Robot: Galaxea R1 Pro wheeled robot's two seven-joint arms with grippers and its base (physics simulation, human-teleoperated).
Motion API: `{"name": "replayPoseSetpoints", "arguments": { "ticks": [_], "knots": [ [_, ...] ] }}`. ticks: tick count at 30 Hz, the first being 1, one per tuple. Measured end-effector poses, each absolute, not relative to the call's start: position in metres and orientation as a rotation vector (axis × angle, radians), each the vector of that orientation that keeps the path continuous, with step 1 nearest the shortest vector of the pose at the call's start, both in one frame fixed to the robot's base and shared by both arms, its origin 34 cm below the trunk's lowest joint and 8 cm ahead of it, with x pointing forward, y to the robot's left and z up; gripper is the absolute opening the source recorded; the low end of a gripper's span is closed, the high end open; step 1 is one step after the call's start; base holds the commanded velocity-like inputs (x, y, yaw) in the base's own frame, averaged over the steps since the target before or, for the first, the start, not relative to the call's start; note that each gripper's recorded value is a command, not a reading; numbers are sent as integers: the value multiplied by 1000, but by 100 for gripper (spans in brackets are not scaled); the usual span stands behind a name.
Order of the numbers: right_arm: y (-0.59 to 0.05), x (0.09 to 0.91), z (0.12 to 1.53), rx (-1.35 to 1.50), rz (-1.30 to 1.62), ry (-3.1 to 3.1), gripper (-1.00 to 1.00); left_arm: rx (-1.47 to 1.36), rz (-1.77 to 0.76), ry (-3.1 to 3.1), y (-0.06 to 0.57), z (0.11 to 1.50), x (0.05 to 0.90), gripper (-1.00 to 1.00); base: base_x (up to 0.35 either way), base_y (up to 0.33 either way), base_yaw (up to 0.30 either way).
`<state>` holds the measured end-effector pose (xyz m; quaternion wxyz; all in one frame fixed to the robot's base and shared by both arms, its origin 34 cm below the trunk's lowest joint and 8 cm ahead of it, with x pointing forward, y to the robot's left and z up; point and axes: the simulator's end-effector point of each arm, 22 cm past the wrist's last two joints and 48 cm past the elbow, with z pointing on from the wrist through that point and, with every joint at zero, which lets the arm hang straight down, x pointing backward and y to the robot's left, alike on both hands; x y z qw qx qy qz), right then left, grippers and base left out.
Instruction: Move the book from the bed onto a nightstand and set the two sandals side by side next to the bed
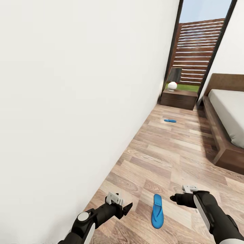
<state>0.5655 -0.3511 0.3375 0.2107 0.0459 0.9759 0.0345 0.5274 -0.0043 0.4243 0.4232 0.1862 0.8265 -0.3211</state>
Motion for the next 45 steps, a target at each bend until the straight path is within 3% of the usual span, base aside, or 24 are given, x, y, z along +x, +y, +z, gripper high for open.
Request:
{"name": "replayPoseSetpoints", "arguments": {
  "ticks": [18,45],
  "knots": [
    [-352,512,264,168,101,2906,100,436,-840,2169,-4,378,513,100,0,0,0],
    [-347,534,267,144,105,2866,100,420,-859,2214,-4,355,506,100,0,0,0]
  ]
}}
